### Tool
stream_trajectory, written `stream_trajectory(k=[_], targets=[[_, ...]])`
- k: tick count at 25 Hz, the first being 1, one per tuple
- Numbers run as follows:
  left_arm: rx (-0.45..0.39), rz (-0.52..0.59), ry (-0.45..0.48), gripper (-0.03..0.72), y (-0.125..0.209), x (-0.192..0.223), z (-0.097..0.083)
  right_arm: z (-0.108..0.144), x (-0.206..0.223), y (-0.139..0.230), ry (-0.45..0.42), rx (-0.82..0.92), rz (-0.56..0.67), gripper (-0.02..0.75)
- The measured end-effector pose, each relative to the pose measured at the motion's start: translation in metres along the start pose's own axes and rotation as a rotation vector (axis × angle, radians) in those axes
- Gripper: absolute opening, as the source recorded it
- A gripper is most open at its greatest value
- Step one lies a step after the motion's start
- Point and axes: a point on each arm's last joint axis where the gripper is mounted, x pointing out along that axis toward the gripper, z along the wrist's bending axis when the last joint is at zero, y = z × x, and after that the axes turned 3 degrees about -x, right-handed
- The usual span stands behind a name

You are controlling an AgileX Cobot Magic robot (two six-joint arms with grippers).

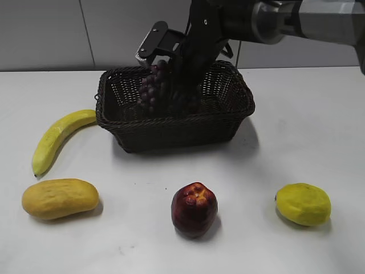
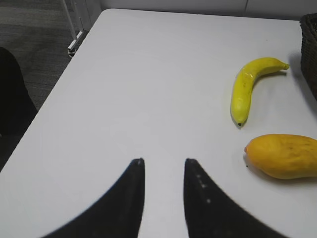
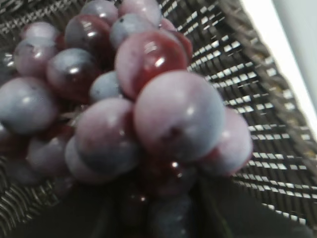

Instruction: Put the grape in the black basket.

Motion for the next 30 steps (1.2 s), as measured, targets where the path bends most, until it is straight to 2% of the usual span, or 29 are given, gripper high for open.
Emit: stream_trajectory(k=[4, 5, 7, 12, 17, 23, 27, 30], targets=[[0.000, 0.000, 0.000, 0.217, 0.000, 0.000, 0.000, 0.001, 0.002, 0.001, -0.005, 0.002, 0.004, 0.556], [0.000, 0.000, 0.000, 0.217, 0.000, 0.000, 0.000, 0.001, 0.002, 0.001, -0.005, 0.002, 0.004, 0.596], [0.000, 0.000, 0.000, 0.217, 0.000, 0.000, 0.000, 0.000, 0.000, 0.000, -0.004, 0.002, 0.002, 0.624], [0.000, 0.000, 0.000, 0.217, 0.000, 0.000, 0.000, -0.014, -0.036, -0.014, 0.047, 0.006, -0.060, 0.626], [0.000, 0.000, 0.000, 0.217, 0.000, 0.000, 0.000, -0.050, -0.098, -0.019, 0.158, 0.074, -0.153, 0.601], [0.000, 0.000, 0.000, 0.217, 0.000, 0.000, 0.000, -0.113, -0.149, 0.024, 0.295, 0.311, -0.173, 0.585], [0.000, 0.000, 0.000, 0.217, 0.000, 0.000, 0.000, -0.148, -0.163, 0.065, 0.353, 0.615, -0.170, 0.584], [0.000, 0.000, 0.000, 0.217, 0.000, 0.000, 0.000, -0.164, -0.169, 0.097, 0.364, 0.792, -0.119, 0.583]])
